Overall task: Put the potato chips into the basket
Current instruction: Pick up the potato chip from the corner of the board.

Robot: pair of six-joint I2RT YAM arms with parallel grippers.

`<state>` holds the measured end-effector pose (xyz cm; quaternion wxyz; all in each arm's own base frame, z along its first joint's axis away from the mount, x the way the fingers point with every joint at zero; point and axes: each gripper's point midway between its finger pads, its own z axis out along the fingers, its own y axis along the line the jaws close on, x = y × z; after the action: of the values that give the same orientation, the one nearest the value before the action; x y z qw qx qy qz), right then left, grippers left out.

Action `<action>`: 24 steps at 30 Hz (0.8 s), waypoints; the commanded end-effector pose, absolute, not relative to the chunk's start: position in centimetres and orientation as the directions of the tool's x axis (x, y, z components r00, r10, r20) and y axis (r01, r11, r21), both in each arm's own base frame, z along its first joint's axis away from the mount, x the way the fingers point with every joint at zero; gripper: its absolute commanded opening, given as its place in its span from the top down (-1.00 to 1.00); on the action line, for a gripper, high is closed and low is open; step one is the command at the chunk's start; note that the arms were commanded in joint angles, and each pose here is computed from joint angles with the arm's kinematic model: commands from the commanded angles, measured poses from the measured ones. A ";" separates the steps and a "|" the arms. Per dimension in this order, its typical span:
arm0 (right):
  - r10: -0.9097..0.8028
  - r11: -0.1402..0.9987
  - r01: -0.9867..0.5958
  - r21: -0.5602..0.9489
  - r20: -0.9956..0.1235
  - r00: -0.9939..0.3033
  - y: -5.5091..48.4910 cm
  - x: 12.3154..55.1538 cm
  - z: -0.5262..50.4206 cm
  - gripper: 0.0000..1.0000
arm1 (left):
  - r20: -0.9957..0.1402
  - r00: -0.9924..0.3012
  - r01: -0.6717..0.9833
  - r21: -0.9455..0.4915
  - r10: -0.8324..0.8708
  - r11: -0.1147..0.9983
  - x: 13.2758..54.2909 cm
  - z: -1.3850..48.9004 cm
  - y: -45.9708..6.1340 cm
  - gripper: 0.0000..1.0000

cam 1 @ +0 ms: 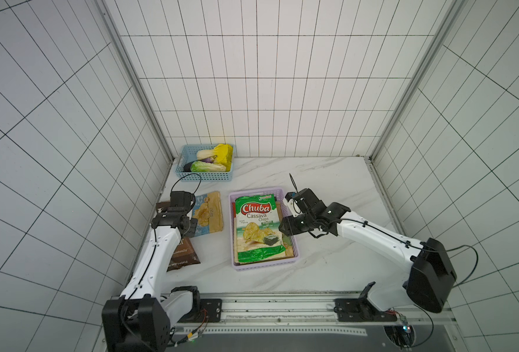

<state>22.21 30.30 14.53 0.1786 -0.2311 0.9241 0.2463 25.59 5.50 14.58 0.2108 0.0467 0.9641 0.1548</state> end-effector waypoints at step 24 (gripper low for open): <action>-0.259 0.561 -0.705 0.434 -0.716 -0.648 36.7 20.8 25.5 -0.23 | -0.647 -0.751 0.292 -0.144 0.133 0.946 25.8 29.6 -5.1 1.00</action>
<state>20.85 33.90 19.43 0.2343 -0.2708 0.8799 0.3124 25.31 -3.19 27.27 0.3071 0.1053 0.9434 -0.0675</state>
